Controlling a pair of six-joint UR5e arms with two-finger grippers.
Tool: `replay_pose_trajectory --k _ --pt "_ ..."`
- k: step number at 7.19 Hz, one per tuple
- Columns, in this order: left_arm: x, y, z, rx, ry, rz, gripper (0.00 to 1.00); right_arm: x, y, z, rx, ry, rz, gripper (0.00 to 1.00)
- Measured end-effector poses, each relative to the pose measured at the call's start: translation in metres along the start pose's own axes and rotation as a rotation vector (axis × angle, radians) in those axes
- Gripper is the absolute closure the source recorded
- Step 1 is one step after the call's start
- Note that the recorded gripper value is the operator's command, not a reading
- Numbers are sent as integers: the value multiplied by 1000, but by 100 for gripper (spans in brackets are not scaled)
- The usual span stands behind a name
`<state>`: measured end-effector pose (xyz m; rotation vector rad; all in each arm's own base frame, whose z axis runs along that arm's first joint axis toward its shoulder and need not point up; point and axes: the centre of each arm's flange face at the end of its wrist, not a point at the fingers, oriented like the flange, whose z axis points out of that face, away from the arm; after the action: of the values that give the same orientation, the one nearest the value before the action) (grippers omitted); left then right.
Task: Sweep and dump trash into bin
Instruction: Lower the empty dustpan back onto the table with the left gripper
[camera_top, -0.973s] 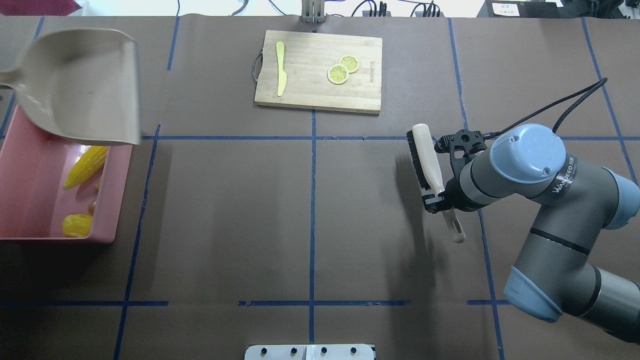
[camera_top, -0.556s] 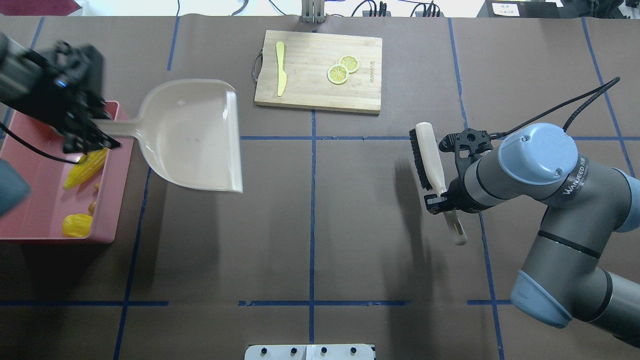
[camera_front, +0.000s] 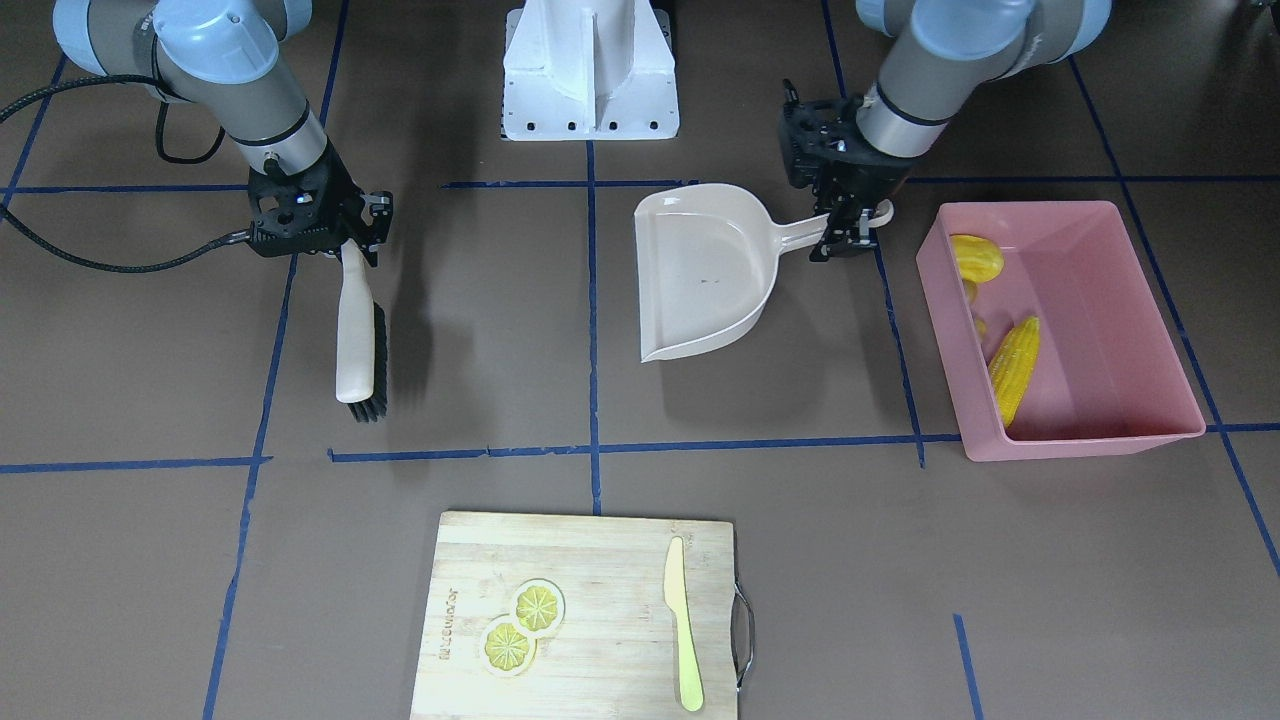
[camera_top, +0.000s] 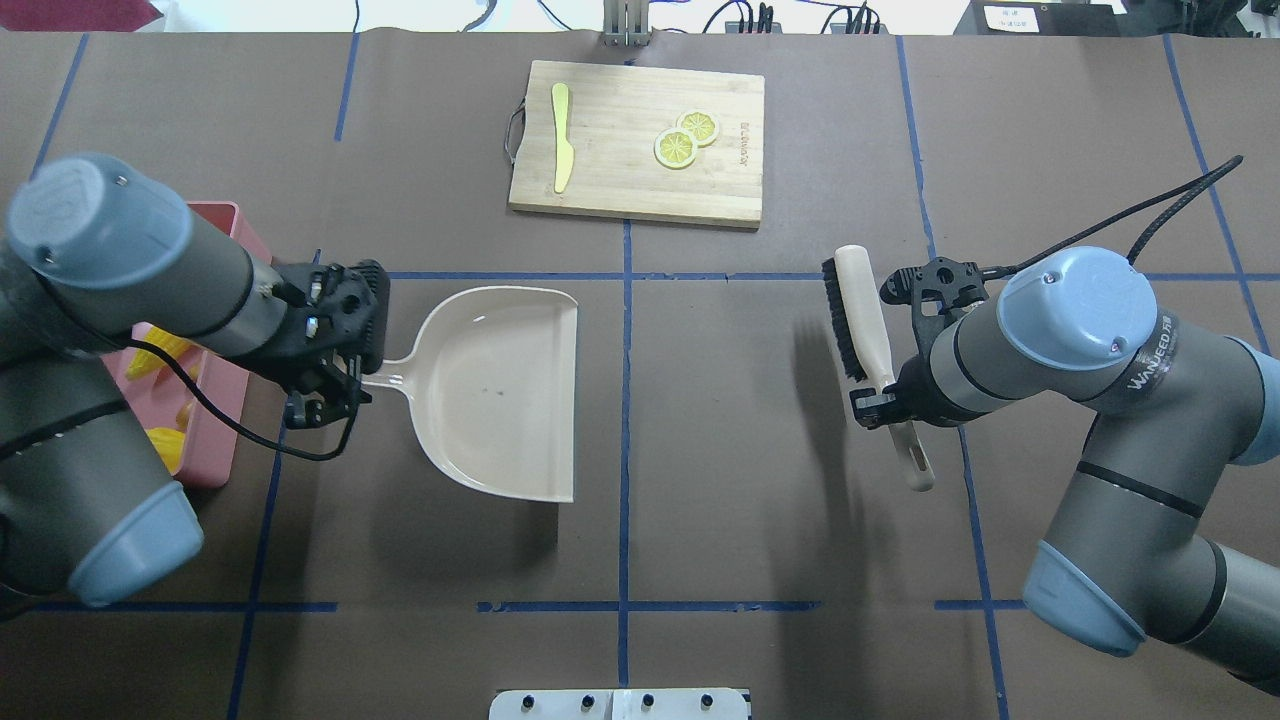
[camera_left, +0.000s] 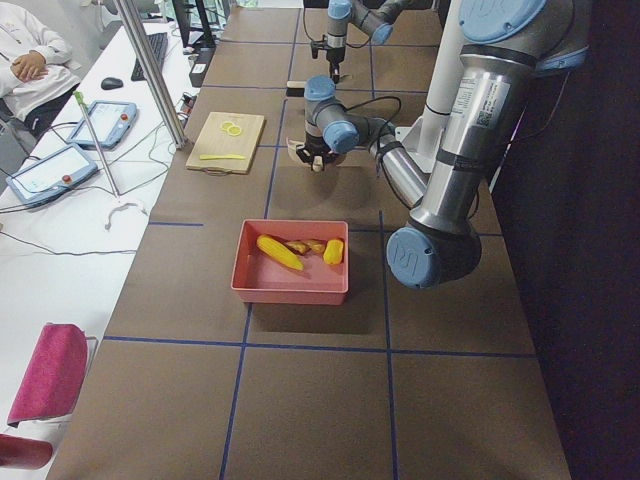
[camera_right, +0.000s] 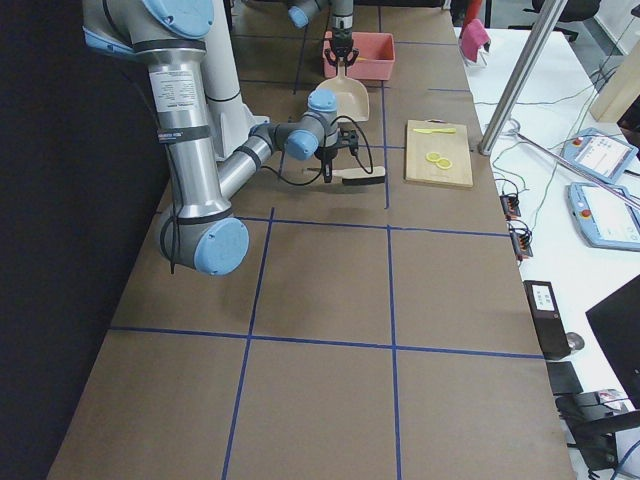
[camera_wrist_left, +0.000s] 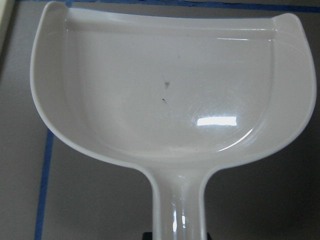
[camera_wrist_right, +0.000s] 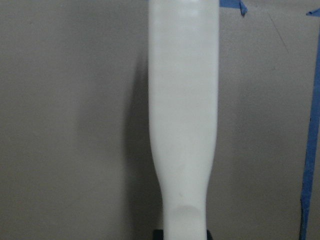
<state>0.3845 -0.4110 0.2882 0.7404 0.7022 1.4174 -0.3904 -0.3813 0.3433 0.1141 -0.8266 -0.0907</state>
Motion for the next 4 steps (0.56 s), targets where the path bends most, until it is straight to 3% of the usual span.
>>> replay_pose_trajectory --k 2,3,4 --pt "7 -11 37 -6 15 -29 80 0 0 0 0 1 3 100" --pt "6 -12 55 6 14 -61 46 0 0 0 0 1 3 100" --pt "4 -13 66 21 11 -86 23 0 0 0 -1 1 3 100"
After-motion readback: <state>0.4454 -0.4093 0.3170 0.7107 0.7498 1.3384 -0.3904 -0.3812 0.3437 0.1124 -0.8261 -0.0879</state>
